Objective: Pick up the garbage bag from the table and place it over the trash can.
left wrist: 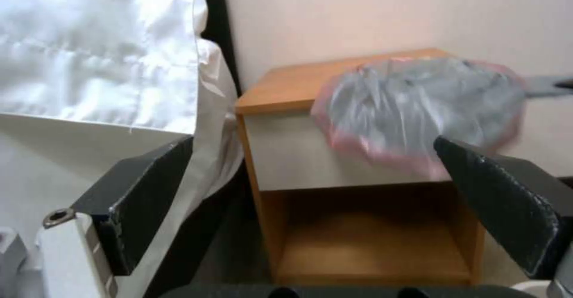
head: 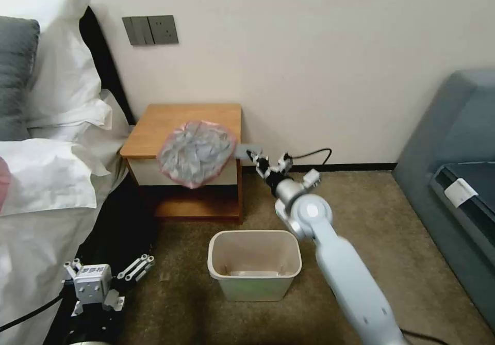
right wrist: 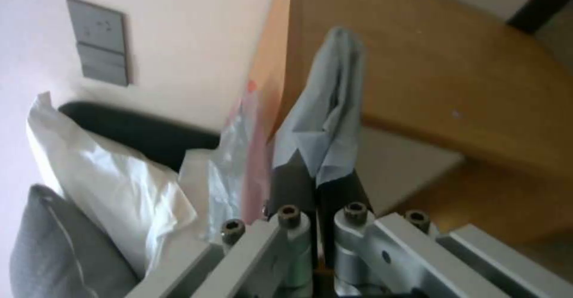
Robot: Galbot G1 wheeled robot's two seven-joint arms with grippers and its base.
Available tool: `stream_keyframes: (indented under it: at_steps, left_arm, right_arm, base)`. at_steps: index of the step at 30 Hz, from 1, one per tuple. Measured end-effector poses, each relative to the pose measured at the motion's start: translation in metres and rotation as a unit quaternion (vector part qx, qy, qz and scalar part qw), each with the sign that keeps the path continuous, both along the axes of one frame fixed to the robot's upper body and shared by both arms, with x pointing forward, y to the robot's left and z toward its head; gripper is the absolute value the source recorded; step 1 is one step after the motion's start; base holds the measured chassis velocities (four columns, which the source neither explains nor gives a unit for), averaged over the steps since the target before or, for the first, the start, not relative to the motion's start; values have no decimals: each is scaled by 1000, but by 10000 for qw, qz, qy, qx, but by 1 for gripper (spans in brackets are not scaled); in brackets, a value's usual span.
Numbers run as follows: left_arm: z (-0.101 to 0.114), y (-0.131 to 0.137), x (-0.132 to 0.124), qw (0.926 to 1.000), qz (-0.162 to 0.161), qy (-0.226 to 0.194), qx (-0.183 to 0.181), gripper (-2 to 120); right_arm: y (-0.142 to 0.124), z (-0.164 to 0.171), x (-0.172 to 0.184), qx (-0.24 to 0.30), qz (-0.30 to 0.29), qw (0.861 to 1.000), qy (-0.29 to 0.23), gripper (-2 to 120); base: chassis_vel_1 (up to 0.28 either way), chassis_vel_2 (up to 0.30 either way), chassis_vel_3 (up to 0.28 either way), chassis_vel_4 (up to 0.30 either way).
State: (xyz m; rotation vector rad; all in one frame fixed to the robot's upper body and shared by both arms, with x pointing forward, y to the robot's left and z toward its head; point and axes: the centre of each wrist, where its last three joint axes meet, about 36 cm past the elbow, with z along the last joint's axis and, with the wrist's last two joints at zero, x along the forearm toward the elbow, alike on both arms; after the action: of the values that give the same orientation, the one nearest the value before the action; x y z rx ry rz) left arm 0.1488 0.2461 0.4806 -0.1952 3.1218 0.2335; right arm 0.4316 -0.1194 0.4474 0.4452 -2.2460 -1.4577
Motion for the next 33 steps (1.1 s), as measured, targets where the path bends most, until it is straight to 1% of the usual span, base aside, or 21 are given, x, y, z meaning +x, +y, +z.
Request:
stream_keyframes:
  at_steps: [1,2,4,5,7,8,9,10,11,13,17,18,21,24,26,27,28,29,30,31,33]
  left_arm:
    - [0,0,0,10000,-1,2,2,100]
    - [0,0,0,10000,-1,2,2,100]
    - [0,0,-1,10000,-4,11,14,100]
    - [0,0,-1,10000,-4,11,14,100]
    - [0,0,-1,10000,-12,8,36,100]
    - [0,0,-1,10000,-12,8,36,100]
    - [0,0,-1,10000,-14,2,40,100]
    - [0,0,-1,10000,-14,2,40,100]
    - [0,0,-1,10000,-15,-5,41,100]
    - [0,-1,0,10000,-20,-28,33,100]
    - [0,-2,1,10000,-36,-73,25,100]
    - [0,-2,1,10000,-36,-73,25,100]
    - [0,-2,2,9999,-37,-97,22,100]
    - [0,-2,3,9999,-35,-114,21,100]
    - [0,-2,4,9999,-29,-143,18,100]
    - [0,-2,4,9999,-29,-143,18,100]
    - [1,-1,4,9999,-27,-162,18,100]
    - [1,-1,4,9998,-25,-180,16,100]
    - [1,-1,5,9998,-22,-192,13,100]
    - [1,-1,5,9998,-22,-192,13,100]
    - [1,-2,6,9997,-20,-226,-1,100]
  right_arm:
    - [-1,3,-18,-90,31,10000,-3,2]
    - [-1,3,-18,-90,31,10000,-3,2]
    - [-2,9,-50,-268,98,9995,136,2]
    - [-2,9,-50,-268,98,9995,136,2]
    - [-6,13,-87,-437,199,9981,386,2]
    - [-6,13,-87,-437,199,9981,386,2]
    - [-9,13,-105,-553,284,9968,499,1]
    - [-9,13,-105,-553,284,9968,499,1]
    - [-12,13,-119,-664,333,9954,612,1]
    - [-16,16,-129,-829,312,9929,791,1]
    - [-20,29,-136,-1118,203,9874,1101,0]
    - [-20,29,-136,-1118,203,9874,1101,0]
    - [-25,39,-141,-1387,239,9810,1334,0]
    - [-29,43,-142,-1504,320,9768,1491,0]
    - [-34,48,-140,-1569,408,9703,1794,0]
    - [-34,48,-140,-1569,408,9703,1794,0]
    - [-35,50,-138,-1582,383,9679,1917,0]
    - [-35,51,-135,-1589,319,9657,2028,7]
    - [-35,51,-133,-1602,265,9641,2103,10]
    - [-35,51,-133,-1602,265,9641,2103,10]
    - [-37,51,-130,-1666,160,9592,2280,22]
  base:
    - [0,0,0,0]
    - [0,0,0,0]
    - [0,0,0,0]
    - [0,0,0,0]
    - [0,0,0,0]
    - [0,0,0,0]
    - [0,0,0,0]
    - [0,0,0,0]
    - [0,0,0,0]
    - [0,0,0,0]
    - [0,0,0,0]
    - [0,0,0,0]
    - [0,0,0,0]
    - [0,0,0,0]
    - [0,0,0,0]
    - [0,0,0,0]
    - [0,0,0,0]
    - [0,0,0,0]
    - [0,0,0,0]
    - [0,0,0,0]
    - [0,0,0,0]
